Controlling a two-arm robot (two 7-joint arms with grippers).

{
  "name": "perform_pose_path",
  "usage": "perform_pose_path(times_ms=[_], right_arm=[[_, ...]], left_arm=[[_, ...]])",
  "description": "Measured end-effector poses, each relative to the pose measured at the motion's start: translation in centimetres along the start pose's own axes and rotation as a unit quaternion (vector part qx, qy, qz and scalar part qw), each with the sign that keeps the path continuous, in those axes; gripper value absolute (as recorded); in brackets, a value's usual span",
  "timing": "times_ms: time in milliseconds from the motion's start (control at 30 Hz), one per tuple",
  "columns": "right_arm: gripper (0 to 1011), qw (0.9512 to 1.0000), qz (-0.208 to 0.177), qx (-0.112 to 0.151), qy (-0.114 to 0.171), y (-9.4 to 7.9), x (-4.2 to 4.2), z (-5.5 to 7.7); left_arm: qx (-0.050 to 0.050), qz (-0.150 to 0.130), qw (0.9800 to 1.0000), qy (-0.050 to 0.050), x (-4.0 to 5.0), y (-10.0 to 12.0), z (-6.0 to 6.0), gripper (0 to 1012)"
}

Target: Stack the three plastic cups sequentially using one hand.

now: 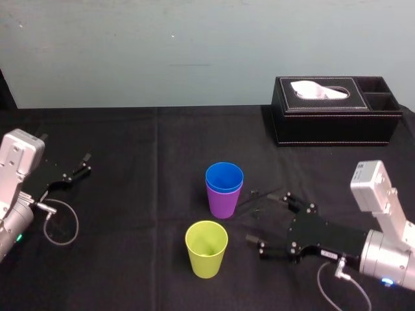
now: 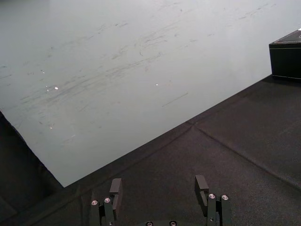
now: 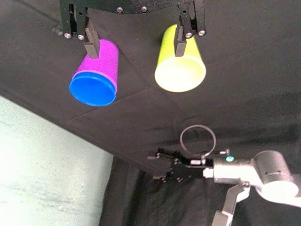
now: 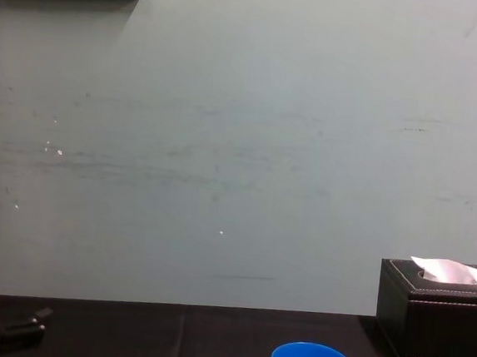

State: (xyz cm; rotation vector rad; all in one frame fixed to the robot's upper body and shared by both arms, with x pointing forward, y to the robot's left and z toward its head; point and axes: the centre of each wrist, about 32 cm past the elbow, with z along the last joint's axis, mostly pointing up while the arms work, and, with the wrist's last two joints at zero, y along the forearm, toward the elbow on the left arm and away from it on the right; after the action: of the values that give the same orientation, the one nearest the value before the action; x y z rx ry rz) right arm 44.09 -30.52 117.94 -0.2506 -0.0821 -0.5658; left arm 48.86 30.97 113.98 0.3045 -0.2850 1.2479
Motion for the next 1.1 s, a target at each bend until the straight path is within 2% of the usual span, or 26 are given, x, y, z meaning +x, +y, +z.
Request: perform_pose_path(times_ms=[200, 533, 1100], right_arm=[[1000, 0.9999, 0.013, -0.010, 0.003, 0.3, -0.40, -1.0], [1000, 0.9992, 0.032, -0.022, 0.012, 2.0, -1.08, -2.2], [1000, 0.9983, 0.049, -0.024, 0.020, 3.9, -1.53, -2.4]], left_arm=[[0.000, 0.000, 1.0000, 0.000, 0.00, 0.0, 0.0, 1012], [0.000, 0.000, 1.0000, 0.000, 0.00, 0.0, 0.0, 1011], [0.000, 0.000, 1.0000, 0.000, 0.00, 0.0, 0.0, 1011]])
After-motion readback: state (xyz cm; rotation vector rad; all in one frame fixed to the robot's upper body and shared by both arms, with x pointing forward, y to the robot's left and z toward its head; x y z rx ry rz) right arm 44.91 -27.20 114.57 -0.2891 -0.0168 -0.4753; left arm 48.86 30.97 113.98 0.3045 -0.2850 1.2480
